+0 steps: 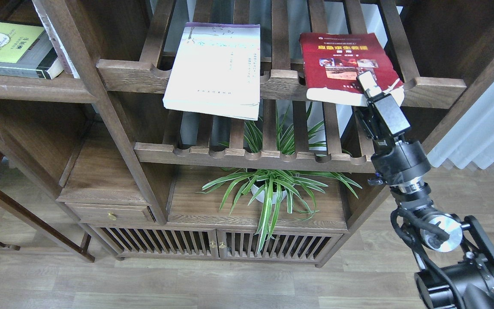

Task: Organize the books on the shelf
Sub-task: 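Grasp the red book with the right gripper and pull it down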

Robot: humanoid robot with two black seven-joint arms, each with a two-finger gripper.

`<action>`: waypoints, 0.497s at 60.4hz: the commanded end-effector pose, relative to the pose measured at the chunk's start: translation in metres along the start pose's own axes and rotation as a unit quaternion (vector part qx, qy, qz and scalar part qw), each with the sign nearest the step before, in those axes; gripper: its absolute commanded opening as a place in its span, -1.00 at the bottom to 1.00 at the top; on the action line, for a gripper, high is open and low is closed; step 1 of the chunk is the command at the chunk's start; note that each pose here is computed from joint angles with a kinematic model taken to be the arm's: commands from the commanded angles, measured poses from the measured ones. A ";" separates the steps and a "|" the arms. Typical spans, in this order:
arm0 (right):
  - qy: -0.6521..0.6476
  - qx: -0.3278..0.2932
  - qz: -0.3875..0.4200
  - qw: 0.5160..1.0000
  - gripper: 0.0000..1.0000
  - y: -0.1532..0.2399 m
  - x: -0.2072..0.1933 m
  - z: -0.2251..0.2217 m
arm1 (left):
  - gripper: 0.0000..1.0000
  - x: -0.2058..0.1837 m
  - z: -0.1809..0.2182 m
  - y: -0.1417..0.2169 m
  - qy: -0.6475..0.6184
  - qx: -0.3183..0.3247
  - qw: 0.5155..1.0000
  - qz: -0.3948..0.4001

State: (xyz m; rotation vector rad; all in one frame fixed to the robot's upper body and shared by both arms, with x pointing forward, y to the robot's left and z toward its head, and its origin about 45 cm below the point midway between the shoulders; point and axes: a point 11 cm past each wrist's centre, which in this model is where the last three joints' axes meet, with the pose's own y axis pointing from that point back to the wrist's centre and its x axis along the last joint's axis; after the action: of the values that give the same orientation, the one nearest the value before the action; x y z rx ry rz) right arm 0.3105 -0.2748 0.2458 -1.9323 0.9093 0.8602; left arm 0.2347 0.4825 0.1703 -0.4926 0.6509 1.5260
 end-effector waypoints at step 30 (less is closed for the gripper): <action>-0.061 -0.006 0.063 0.996 -0.92 0.053 0.015 0.044 | 1.00 0.017 -0.013 0.008 0.008 0.018 0.999 0.026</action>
State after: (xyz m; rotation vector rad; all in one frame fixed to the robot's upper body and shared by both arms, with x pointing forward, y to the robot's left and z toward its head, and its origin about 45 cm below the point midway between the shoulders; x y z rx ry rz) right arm 0.2834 -0.2667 0.2183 -1.8730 0.9283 0.9636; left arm 0.2291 0.4879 0.1605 -0.4828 0.6763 1.5529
